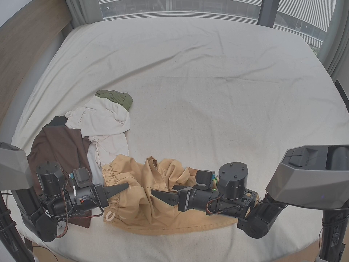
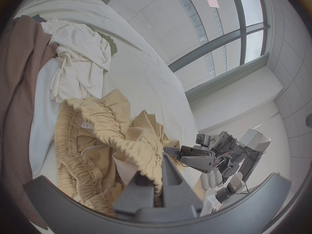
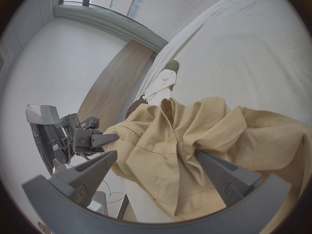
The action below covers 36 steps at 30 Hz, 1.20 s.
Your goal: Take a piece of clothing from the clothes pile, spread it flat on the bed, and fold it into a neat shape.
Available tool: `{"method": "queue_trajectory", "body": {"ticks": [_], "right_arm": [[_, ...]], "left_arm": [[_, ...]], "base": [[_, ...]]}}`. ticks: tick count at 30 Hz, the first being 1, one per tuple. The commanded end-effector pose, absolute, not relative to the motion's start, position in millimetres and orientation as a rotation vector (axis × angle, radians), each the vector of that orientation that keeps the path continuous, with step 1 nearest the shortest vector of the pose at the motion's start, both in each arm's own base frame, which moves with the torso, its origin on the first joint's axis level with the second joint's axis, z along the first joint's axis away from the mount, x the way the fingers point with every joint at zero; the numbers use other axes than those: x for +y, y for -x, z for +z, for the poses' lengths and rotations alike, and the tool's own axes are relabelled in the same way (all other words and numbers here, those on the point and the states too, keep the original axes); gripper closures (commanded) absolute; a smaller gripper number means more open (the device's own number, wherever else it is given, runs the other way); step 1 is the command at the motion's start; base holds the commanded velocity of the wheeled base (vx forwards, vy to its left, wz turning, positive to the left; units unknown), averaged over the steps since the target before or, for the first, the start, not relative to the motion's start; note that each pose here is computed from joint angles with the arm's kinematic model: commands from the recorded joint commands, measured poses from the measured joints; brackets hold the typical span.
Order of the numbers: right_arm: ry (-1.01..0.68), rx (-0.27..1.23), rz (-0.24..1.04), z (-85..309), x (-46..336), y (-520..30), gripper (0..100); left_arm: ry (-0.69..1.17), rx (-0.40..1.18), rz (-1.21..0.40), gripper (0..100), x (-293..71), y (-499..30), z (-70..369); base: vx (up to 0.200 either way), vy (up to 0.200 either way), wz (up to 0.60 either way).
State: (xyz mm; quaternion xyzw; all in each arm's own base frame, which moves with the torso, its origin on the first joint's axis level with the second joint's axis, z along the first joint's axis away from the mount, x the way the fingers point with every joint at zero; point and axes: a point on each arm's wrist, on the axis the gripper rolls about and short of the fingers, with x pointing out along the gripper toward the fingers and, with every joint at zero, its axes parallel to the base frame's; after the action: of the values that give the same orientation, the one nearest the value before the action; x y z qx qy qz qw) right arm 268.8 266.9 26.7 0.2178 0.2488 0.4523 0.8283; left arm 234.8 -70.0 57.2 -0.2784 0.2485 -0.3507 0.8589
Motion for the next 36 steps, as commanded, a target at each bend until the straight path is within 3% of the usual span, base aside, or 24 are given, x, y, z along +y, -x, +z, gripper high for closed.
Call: {"method": "queue_trajectory", "body": {"ticks": [1,10,17,30,36], "right_arm": [[-0.464,0.513,0.964,31,267,-267,0],[-0.464,0.47,0.964,69,240,-245,0],[-0.474,0.416,0.992,85,246,-246,0],[-0.444,0.534,0.946,28,265,-270,0],[-0.441,0.546,0.938,20,265,-271,0]], "left_arm": [[0.585,0.517,-0.735,100,-69,-235,58],[0.585,0.518,-0.737,100,-70,-235,58],[0.585,0.518,-0.737,100,-70,-235,58],[0.585,0.517,-0.735,100,-70,-235,58],[0.585,0.517,-0.735,100,-70,-235,58]], "base": [[0.0,0.0,0.0],[0.0,0.0,0.0],[0.0,0.0,0.0],[0.0,0.0,0.0],[0.0,0.0,0.0]]}}
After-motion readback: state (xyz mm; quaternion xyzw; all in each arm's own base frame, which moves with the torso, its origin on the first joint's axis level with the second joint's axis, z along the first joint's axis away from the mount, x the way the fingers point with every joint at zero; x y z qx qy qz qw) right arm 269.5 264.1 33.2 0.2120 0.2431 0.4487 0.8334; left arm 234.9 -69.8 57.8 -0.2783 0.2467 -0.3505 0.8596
